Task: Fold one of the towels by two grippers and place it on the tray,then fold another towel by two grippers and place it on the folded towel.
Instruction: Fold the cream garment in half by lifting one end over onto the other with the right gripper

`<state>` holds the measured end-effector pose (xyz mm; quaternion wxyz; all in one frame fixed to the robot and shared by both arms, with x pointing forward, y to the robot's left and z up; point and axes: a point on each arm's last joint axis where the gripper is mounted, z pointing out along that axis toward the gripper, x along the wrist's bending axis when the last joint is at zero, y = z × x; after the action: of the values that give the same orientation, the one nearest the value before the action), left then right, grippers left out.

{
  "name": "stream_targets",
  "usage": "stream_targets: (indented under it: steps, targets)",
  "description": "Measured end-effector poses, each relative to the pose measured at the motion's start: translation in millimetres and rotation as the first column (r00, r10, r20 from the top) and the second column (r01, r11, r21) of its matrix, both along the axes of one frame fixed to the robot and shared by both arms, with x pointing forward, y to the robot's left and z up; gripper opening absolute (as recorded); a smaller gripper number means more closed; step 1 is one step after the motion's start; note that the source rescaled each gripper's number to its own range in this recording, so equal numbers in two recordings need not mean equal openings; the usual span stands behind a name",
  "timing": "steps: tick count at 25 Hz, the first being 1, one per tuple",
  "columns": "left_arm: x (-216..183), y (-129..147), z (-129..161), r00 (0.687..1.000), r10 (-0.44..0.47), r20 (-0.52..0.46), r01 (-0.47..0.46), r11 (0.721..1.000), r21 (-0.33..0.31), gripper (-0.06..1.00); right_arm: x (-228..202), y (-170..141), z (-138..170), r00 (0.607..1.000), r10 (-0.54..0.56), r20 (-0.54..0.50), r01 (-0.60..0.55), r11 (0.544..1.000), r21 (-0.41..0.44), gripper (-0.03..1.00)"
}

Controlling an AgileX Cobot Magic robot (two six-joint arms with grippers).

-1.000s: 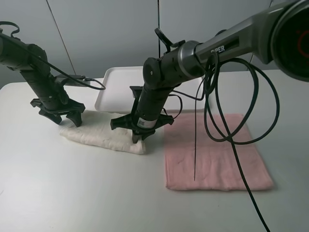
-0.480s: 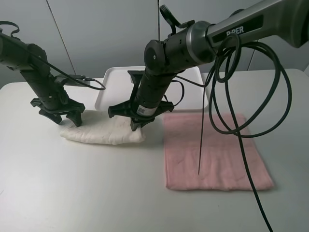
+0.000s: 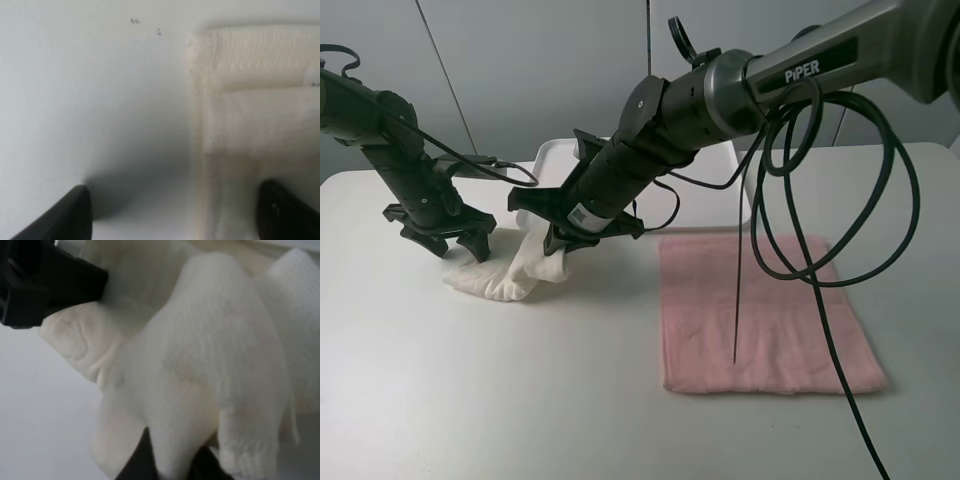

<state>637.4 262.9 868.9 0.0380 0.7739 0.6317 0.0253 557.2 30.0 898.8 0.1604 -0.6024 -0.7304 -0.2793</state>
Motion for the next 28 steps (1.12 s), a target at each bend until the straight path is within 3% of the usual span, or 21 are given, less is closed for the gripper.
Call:
stream_targets:
  steps: [11, 19, 28]
  targets:
    - [0, -1, 0, 1.0, 0.003, -0.001, -0.003, 1.0, -0.006, 0.86, 2, 22, -30, 0.997, -0.059, -0.057, 0.071, 0.968, 0.241, 0.05]
    - [0, -1, 0, 1.0, 0.005, -0.001, -0.005, 1.0, -0.01, 0.86, -7, 36, -39, 0.995, -0.097, -0.014, 0.098, 0.971, 0.219, 0.05]
    - [0, -1, 0, 1.0, 0.008, -0.001, -0.008, 1.0, -0.013, 0.86, 0, 47, -39, 0.991, -0.132, -0.019, 0.133, 0.957, 0.257, 0.05]
